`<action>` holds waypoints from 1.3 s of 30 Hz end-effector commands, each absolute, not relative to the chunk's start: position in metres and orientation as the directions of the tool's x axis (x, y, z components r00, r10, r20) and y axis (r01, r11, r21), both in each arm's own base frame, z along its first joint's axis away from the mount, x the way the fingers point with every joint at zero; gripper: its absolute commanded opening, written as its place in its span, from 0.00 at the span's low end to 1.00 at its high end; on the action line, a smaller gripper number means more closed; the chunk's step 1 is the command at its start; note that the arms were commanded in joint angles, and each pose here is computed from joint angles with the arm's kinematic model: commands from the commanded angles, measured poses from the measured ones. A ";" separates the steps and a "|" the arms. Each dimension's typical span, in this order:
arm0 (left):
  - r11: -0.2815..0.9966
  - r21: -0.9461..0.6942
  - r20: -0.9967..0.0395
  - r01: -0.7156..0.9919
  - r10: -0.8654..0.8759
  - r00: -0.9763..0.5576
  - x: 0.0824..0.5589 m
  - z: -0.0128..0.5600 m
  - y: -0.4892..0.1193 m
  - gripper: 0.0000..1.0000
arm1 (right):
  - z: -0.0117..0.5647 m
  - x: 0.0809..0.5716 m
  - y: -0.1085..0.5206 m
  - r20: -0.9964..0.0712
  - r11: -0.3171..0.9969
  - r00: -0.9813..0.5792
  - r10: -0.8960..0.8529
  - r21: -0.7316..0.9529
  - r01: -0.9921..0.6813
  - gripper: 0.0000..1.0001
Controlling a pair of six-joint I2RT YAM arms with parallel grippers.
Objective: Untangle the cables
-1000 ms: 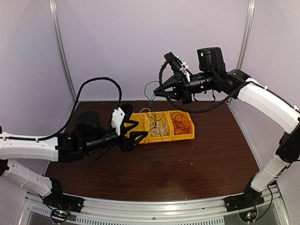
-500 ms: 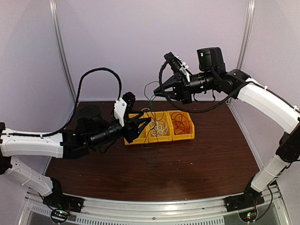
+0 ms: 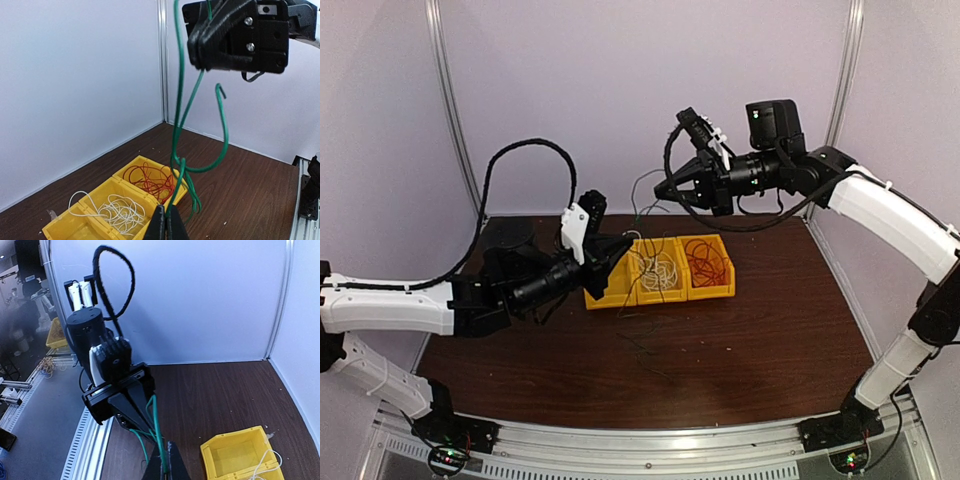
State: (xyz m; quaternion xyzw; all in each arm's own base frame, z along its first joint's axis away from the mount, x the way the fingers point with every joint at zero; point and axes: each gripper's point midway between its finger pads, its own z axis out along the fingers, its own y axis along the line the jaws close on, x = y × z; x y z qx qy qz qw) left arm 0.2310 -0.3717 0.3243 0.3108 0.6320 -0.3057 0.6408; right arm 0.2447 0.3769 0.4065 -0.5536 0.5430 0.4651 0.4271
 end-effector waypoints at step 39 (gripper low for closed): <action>0.873 0.022 -0.984 0.487 -0.068 0.165 0.270 0.467 -0.256 0.00 | 0.400 0.365 0.104 -0.991 0.666 -0.093 -0.102 0.001 -0.746 0.00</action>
